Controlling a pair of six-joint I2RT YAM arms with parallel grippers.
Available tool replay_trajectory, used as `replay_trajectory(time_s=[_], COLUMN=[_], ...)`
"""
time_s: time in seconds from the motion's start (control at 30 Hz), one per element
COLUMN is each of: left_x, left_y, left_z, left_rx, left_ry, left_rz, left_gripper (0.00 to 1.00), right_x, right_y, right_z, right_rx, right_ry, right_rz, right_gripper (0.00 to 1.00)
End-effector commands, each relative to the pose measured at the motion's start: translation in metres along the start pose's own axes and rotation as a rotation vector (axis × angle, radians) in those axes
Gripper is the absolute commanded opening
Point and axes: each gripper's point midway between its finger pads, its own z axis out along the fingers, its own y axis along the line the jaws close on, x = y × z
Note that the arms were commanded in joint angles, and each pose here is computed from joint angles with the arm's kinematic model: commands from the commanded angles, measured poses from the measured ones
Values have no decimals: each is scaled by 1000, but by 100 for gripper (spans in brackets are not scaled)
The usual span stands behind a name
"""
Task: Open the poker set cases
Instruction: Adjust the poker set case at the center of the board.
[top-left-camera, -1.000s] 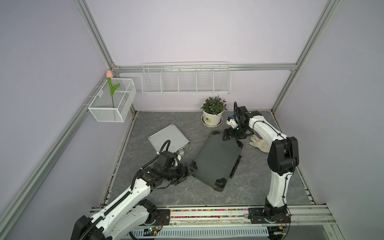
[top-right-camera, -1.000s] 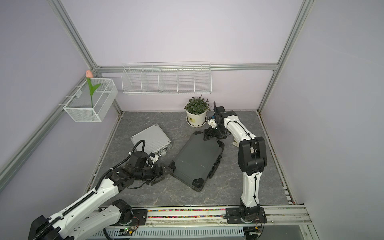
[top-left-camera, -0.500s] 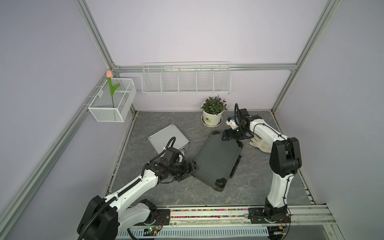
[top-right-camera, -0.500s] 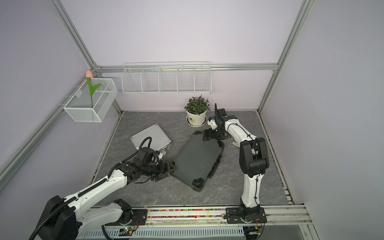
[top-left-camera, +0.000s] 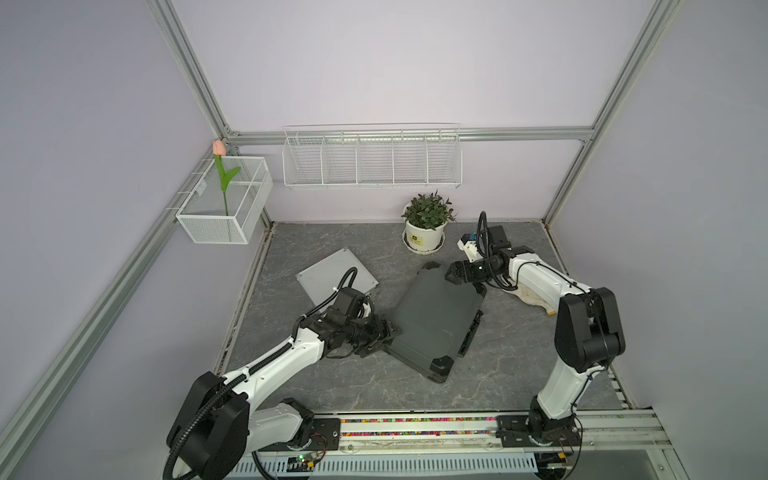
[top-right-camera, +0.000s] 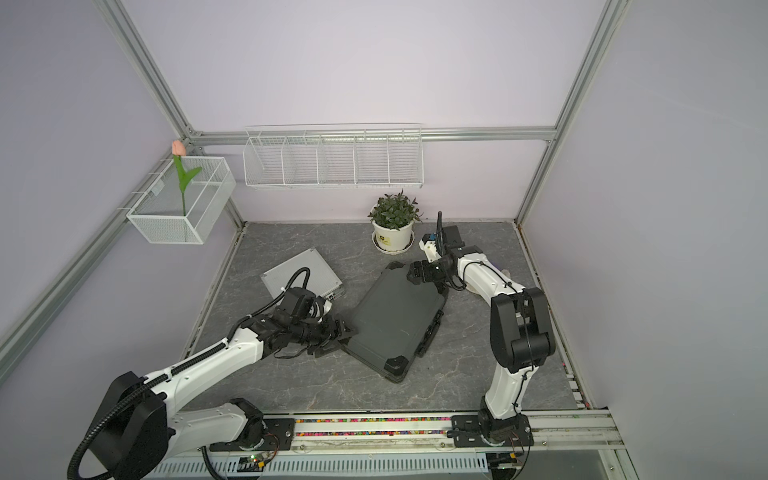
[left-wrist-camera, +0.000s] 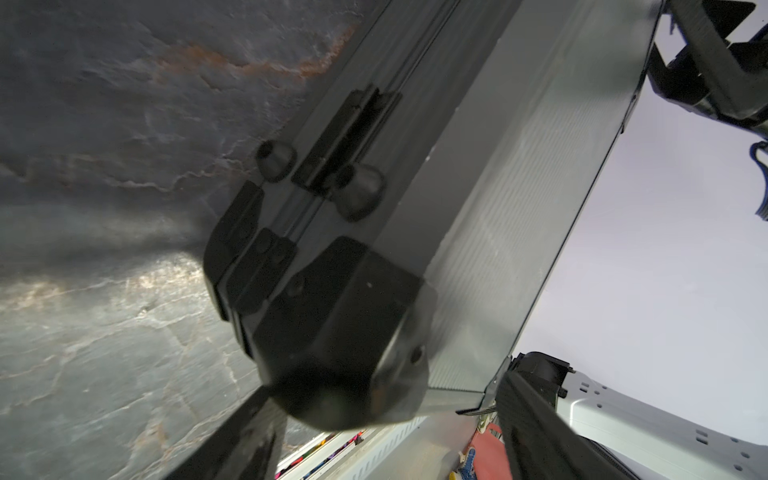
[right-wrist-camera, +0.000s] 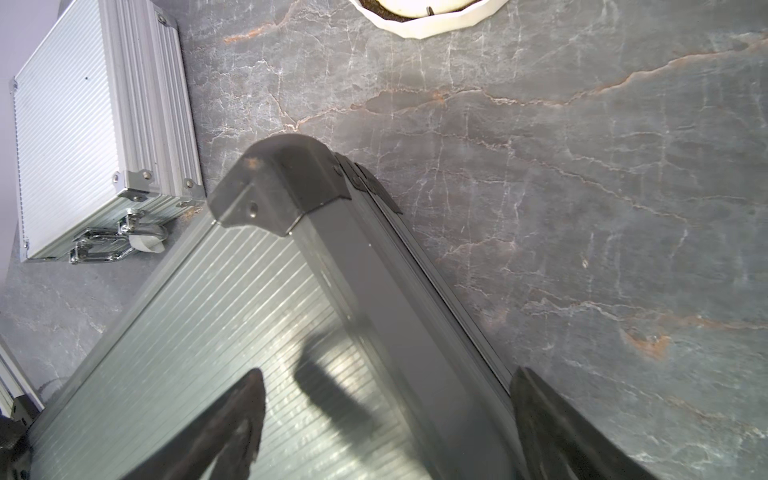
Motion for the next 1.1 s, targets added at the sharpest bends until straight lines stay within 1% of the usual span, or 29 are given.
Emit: replay_trajectory(time_s=[0.0, 0.3, 0.73, 0.97, 1.0, 1.07], left_x=[-15, -35, -77, -102, -104, -106], left_y=[-32, -46, -49, -58, -61, -63], left_z=[-2, 8, 12, 8, 7, 6], left_rx=[76, 64, 38, 13, 14, 2], left_ry=[-36, -44, -65, -79, -79, -80], left_rz=[72, 106, 117, 166, 178, 196], left_gripper=[81, 80, 81, 80, 80, 80], right_x=[95, 111, 142, 145, 153, 157], right_y=[14, 20, 31, 46, 47, 52], right_z=[4, -2, -10, -21, -20, -20], right_rx=[-64, -93, -120, -146, -149, -161], right_ry=[324, 316, 297, 236, 246, 242], right_rz=[221, 253, 293, 297, 303, 299], right_gripper=[93, 91, 89, 88, 88, 88])
